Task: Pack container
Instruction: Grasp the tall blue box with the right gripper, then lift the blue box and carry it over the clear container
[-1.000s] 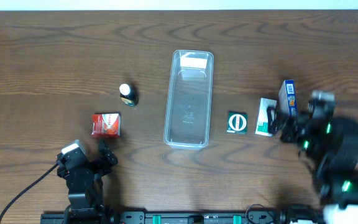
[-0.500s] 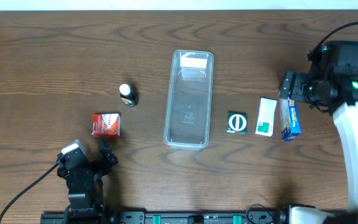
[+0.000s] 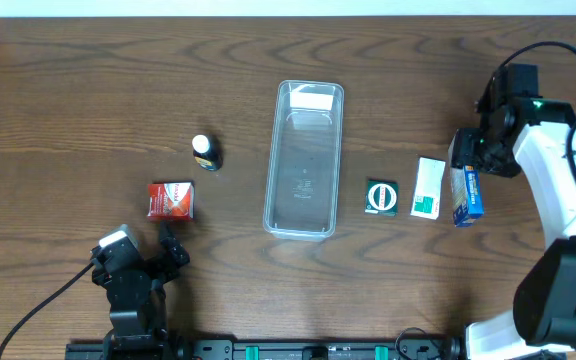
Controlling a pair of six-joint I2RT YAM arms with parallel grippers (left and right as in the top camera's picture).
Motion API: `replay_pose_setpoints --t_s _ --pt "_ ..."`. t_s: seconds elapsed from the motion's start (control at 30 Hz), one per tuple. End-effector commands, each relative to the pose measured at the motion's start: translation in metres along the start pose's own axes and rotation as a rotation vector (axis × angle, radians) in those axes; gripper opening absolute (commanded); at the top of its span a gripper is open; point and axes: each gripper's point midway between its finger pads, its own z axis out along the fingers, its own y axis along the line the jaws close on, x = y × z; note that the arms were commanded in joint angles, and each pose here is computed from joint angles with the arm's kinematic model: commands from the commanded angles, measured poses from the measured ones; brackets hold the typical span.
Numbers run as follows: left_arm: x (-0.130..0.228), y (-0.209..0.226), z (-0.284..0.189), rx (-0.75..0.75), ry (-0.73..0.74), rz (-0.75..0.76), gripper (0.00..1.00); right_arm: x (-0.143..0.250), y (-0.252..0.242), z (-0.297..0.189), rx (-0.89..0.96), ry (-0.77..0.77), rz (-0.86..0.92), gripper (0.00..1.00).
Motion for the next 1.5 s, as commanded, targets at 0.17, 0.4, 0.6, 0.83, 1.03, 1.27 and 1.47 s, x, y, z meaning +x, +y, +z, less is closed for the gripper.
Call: replay_pose_setpoints --t_s 0.17,0.4,0.6,0.83,1.03,1.27,1.47 --pt "0.006 0.002 0.003 -0.011 0.010 0.021 0.98 0.013 -0.007 0.017 0.024 0.062 0.039 0.43" --pt "0.006 0.002 0.003 -0.011 0.010 0.021 0.98 0.027 -0.008 0.034 0.029 0.087 0.045 0.26" --pt "0.006 0.002 0.003 -0.011 0.010 0.021 0.98 0.019 -0.007 0.023 0.021 0.041 0.047 0.15" --pt "0.006 0.002 0.003 -0.010 0.010 0.021 0.98 -0.002 0.010 -0.033 -0.097 -0.130 0.047 0.07" --pt "0.006 0.002 0.003 -0.010 0.010 0.021 0.98 -0.007 0.083 -0.117 -0.551 -0.305 0.001 0.01" --pt "0.006 0.002 0.003 -0.010 0.010 0.021 0.98 -0.003 0.149 -0.160 -0.749 -0.345 0.015 0.01" --pt "0.006 0.002 0.003 -0.011 0.010 0.021 0.98 0.003 0.221 -0.158 -0.768 -0.378 -0.054 0.01"
